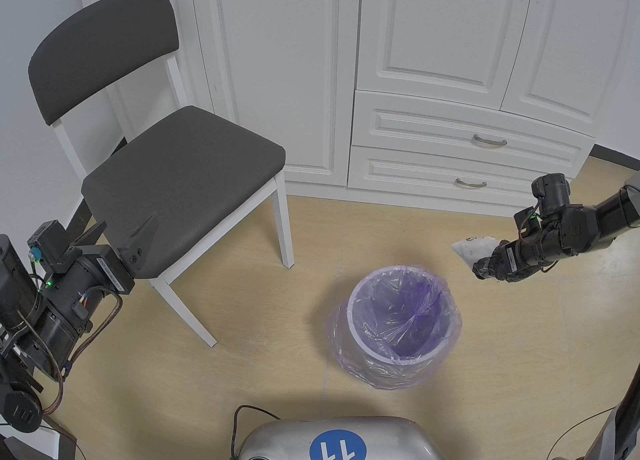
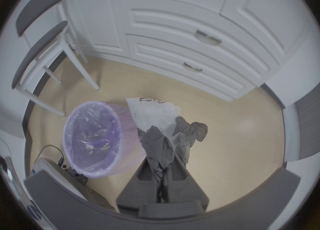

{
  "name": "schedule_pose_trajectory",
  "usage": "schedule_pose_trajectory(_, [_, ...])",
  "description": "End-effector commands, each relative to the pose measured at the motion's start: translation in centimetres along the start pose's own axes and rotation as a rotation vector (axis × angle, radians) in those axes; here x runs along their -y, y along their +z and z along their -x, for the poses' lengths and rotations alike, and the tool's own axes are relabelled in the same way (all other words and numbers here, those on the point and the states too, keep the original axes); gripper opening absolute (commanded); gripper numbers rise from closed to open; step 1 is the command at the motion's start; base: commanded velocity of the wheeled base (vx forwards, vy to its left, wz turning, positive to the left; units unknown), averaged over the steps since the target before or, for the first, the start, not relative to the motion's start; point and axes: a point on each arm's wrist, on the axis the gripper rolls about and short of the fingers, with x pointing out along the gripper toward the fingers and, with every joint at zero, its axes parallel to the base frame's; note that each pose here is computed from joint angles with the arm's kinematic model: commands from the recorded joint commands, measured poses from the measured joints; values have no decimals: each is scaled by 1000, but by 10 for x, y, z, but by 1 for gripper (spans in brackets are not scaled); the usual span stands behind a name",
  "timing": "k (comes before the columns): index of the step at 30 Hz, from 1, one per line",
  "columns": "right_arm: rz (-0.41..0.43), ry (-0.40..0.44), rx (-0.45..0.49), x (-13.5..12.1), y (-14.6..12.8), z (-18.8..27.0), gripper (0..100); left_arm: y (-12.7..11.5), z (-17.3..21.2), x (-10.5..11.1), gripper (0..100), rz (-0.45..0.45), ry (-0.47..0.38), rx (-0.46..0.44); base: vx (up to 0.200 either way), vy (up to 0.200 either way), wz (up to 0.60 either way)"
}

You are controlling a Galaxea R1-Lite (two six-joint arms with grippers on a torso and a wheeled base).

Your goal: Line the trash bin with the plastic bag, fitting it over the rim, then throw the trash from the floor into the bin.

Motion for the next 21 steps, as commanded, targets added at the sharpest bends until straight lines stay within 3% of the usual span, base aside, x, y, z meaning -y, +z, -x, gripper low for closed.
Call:
schedule_pose_trajectory(1, [236,-25,228,-70,-18,87,0,-10,-14,-36,100,27,189,-33,0,0,0])
schedule_pose_trajectory(4, [384,16,286,-99,-39,101,0,-9,-14,-49,100,26,251,-32,0,0,0])
schedule_pose_trajectory(11, [520,96,248,-138,-60,96,0,-20,-24,-95,100,20,412,-82,0,0,0])
schedule_pose_trajectory(17, [529,122,185,-152,-61,63,0,-26,-13,-95,100,26,412,-92,0,0,0])
schedule_pose_trajectory(21, [443,130,132,-164,-61,20,0,-14,-9,-85,100,14,359,-3,0,0,0])
